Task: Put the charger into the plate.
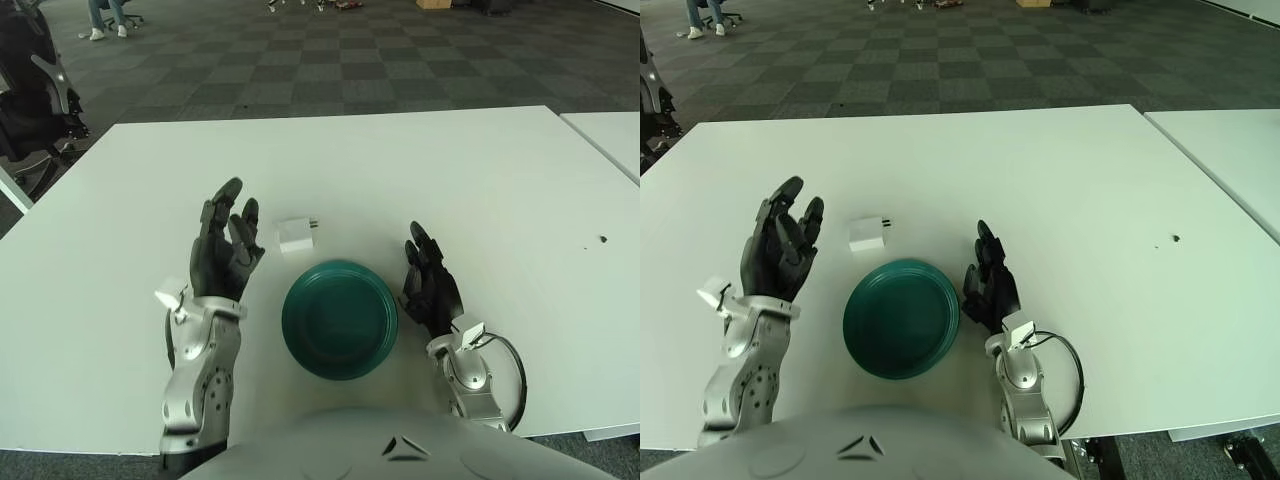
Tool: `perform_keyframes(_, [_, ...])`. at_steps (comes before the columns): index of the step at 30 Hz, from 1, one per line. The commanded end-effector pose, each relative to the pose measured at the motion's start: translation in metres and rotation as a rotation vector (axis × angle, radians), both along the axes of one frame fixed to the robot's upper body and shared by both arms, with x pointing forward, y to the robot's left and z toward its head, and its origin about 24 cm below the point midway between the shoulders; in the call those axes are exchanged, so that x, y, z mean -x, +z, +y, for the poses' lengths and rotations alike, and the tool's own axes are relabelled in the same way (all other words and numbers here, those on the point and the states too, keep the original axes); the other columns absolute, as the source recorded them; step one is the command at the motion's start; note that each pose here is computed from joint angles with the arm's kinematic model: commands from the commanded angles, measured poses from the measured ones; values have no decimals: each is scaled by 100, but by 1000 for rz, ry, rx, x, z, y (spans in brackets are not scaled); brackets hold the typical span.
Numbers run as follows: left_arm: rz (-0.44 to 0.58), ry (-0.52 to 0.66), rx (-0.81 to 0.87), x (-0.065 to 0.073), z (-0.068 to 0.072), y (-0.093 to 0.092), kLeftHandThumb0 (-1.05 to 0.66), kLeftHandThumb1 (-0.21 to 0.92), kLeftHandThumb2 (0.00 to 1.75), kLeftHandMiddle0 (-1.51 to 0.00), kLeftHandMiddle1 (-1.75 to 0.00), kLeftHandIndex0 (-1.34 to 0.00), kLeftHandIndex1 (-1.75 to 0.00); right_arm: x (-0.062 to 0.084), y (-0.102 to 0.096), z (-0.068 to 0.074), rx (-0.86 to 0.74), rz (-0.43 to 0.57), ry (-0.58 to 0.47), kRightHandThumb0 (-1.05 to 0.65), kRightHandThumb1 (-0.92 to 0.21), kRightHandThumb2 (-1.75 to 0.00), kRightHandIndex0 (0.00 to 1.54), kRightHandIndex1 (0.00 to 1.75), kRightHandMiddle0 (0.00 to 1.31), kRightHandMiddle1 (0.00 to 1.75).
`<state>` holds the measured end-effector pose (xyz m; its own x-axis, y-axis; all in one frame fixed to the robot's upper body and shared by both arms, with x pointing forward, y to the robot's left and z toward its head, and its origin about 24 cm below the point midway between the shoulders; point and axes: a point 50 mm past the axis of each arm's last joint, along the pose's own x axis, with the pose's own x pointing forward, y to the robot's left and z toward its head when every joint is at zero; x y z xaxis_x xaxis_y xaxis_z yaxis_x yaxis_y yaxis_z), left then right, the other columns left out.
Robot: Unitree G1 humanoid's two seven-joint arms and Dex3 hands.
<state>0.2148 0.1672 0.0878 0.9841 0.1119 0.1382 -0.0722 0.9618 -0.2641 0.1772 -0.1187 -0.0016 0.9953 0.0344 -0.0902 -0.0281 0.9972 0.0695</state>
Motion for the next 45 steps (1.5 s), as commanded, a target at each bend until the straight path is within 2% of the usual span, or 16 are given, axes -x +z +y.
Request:
perform_keyframes(1, [-43,25,-324,-21,0,10,-82,92,83,-30,0,0,-73,21,-45,0,22,289,-1,-91,-92,-94,0,0,0,4])
perform_keyframes(5, [-80,18,-726,-36,2,8,-85,92,79,-29,0,0,-70,20,-43,1,30,277,2,-91,-92,-95,1,0,2,5])
perform_keyframes(9, [-109,-37,-1050,-47,7,5,-93,92,70,-30,0,0,-84,19,-41,2,40,265,8,-92,-92,-96,3,1,4,7])
perform_keyframes(13, [-111,-153,-1329,-55,4,3,-101,92,64,-30,0,-3,-92,20,-41,2,43,259,15,-94,-92,-96,4,1,4,8])
perform_keyframes(18, [-84,-288,-1421,-68,-5,-4,-104,92,59,-29,0,-5,-96,20,-42,2,43,259,17,-95,-92,-96,5,1,1,16])
perform_keyframes(23, [-54,-382,-1465,-80,-6,-16,-105,92,53,-26,0,-6,-96,20,-44,2,38,259,15,-95,-92,-95,5,0,0,21])
perform_keyframes(32, [-23,-564,-1553,-88,-15,-21,-105,92,48,-17,0,-1,-92,20,-44,2,22,249,3,-94,-92,-94,6,0,0,25])
perform_keyframes(40, [12,-646,-1586,-97,-19,-31,-105,92,50,-12,0,0,-90,18,-45,3,27,233,-7,-93,-92,-95,7,1,0,31])
perform_keyframes(45, [32,-689,-1610,-102,-23,-38,-105,92,50,-8,0,0,-79,18,-46,4,42,229,-9,-93,-92,-96,8,1,0,34])
